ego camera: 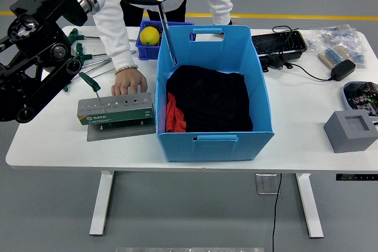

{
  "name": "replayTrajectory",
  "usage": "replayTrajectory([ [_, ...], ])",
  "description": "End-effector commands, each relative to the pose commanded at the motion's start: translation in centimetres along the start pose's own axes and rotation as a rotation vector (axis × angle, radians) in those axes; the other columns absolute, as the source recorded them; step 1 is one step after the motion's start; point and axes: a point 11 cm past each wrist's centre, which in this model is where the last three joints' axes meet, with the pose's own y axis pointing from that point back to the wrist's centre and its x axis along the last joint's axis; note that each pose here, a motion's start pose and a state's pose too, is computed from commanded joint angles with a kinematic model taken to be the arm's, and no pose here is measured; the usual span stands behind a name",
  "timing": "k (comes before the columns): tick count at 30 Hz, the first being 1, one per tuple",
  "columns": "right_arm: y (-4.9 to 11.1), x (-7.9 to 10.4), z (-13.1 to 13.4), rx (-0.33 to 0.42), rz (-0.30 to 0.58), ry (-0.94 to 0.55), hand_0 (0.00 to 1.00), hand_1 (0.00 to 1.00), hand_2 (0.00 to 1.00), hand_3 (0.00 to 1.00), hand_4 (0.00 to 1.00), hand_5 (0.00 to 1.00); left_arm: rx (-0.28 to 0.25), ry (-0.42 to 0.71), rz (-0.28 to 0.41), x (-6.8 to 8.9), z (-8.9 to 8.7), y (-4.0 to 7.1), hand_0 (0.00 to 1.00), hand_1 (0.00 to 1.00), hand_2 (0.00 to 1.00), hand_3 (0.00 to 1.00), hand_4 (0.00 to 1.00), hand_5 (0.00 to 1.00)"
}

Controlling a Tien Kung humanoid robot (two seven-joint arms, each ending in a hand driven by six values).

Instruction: Lift tool from toolbox,place it in box,lift tool from toolbox,place it in box

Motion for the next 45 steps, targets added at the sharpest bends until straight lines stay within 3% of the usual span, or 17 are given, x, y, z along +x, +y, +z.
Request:
replayTrajectory([
  [12,0.0,0.3,-0.3,0.005,0.005,0.009,0.685,0.669,0.725,0.569,0.801,0.677,-0.108,0.077,-0.177,-8.5,4.8,0.0,0.045,0.002,0.002,0.036,0.720,0.542],
  [17,0.0,0.4,-0.4,0.008,0.007,0.008,0.685,0.670,0.725,0.569,0.801,0.676,-0.136,0.082,-0.239,-10.9,5.9,0.2,0.045,0.002,0.002,0.036,0.719,0.538],
  [31,0.1,0.8,-0.8,0.016,0.013,0.008,0.685,0.669,0.725,0.570,0.802,0.677,-0.162,0.084,-0.321,-14.0,6.3,0.2,0.051,0.002,0.002,0.038,0.709,0.527],
  [32,0.1,0.8,-0.9,0.017,0.013,0.009,0.685,0.669,0.725,0.570,0.801,0.676,-0.162,0.089,-0.326,-14.2,6.3,0.1,0.155,0.004,0.082,0.136,0.714,0.503],
  [37,0.1,0.9,-1.1,0.018,0.014,0.013,0.685,0.669,0.725,0.570,0.801,0.676,-0.156,0.105,-0.357,-14.5,6.1,-0.2,0.155,0.004,0.082,0.136,0.714,0.503],
  [38,0.1,0.9,-1.1,0.018,0.014,0.015,0.685,0.668,0.725,0.569,0.801,0.677,-0.147,0.108,-0.372,-14.6,5.9,-0.3,0.247,0.204,0.282,0.398,0.865,0.671],
  [43,0.1,1.0,-1.3,0.020,0.014,0.022,0.685,0.668,0.725,0.569,0.801,0.677,-0.075,0.114,-0.476,-16.3,4.7,0.0,0.247,0.204,0.282,0.398,0.865,0.671],
  [44,0.1,1.0,-1.4,0.021,0.014,0.023,0.685,0.669,0.725,0.569,0.802,0.677,-0.067,0.111,-0.489,-16.6,4.5,0.0,0.361,0.365,0.508,0.635,0.959,0.752],
  [45,0.1,1.0,-1.5,0.022,0.014,0.024,0.685,0.669,0.725,0.569,0.802,0.677,-0.064,0.110,-0.493,-16.7,4.4,0.1,0.361,0.365,0.508,0.635,0.959,0.752],
])
